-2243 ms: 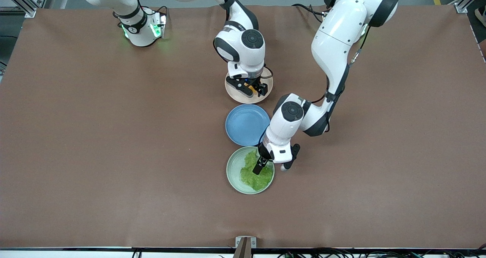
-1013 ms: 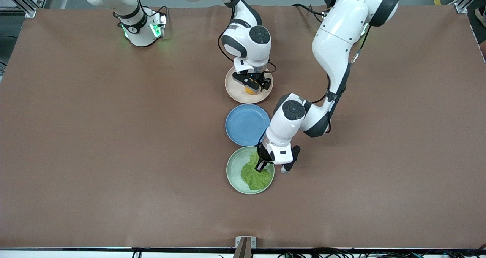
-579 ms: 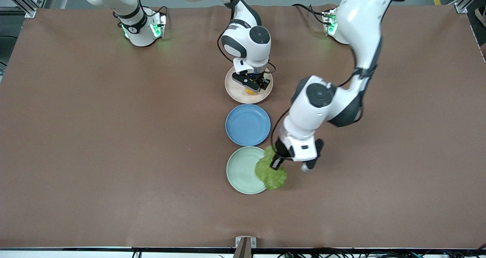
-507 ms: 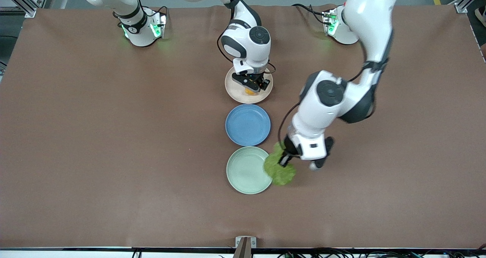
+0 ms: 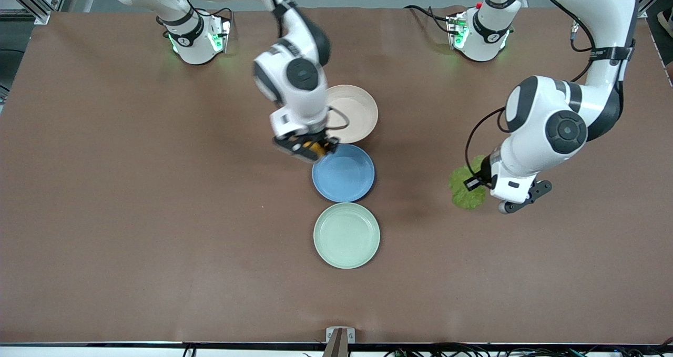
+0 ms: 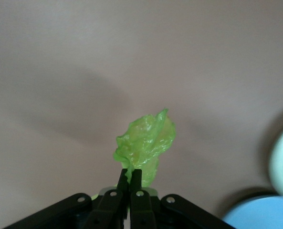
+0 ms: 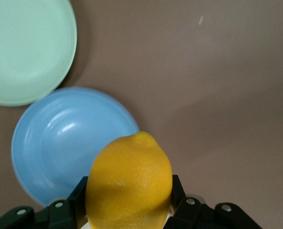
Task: Pick lemon and lettuce from plates
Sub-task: 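Carry the lettuce off the plate while the right gripper carries the lemon away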
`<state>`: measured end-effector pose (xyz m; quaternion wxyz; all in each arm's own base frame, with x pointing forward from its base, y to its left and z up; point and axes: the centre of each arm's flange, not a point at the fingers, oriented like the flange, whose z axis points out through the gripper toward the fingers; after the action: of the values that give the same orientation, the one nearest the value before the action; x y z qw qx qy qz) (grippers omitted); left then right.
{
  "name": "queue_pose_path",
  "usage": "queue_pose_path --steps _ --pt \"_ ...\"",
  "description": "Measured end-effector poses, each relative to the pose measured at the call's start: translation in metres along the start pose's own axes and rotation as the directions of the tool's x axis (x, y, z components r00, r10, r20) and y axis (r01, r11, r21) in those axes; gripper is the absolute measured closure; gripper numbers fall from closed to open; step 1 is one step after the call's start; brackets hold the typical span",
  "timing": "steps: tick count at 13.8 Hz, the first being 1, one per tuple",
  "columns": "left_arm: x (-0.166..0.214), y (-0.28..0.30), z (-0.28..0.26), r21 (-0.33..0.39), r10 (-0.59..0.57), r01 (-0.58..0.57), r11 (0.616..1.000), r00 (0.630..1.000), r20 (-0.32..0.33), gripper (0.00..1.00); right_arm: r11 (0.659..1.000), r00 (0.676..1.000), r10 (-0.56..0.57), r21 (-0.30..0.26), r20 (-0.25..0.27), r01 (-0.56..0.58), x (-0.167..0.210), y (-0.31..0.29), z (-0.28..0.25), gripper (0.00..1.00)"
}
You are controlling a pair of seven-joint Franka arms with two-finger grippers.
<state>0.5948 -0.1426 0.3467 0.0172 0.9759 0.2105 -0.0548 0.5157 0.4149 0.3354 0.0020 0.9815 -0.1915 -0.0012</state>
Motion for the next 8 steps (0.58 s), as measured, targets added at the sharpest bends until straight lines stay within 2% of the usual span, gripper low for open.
queue_pose_path --steps 2,4,6,8 --pt "0.004 -0.031 0.025 0.024 0.069 -0.07 0.997 0.997 0.046 0.96 0.994 0.994 -0.104 -0.012 0.018 0.105 0.077 0.056 0.003 0.3" --pt "0.008 -0.053 0.044 0.025 0.121 -0.122 0.992 0.991 0.063 0.96 0.981 0.98 -0.194 -0.011 0.041 0.195 0.139 0.116 0.018 0.3" --pt "0.012 -0.071 0.062 0.017 0.16 -0.162 0.987 0.985 0.056 0.96 0.967 0.964 -0.254 0.011 0.077 0.254 0.181 0.166 0.035 0.3" --pt "0.015 -0.083 0.082 0.014 0.186 -0.188 0.982 0.981 0.061 0.96 0.951 0.945 -0.309 0.054 0.109 0.304 0.208 0.203 0.059 0.3"
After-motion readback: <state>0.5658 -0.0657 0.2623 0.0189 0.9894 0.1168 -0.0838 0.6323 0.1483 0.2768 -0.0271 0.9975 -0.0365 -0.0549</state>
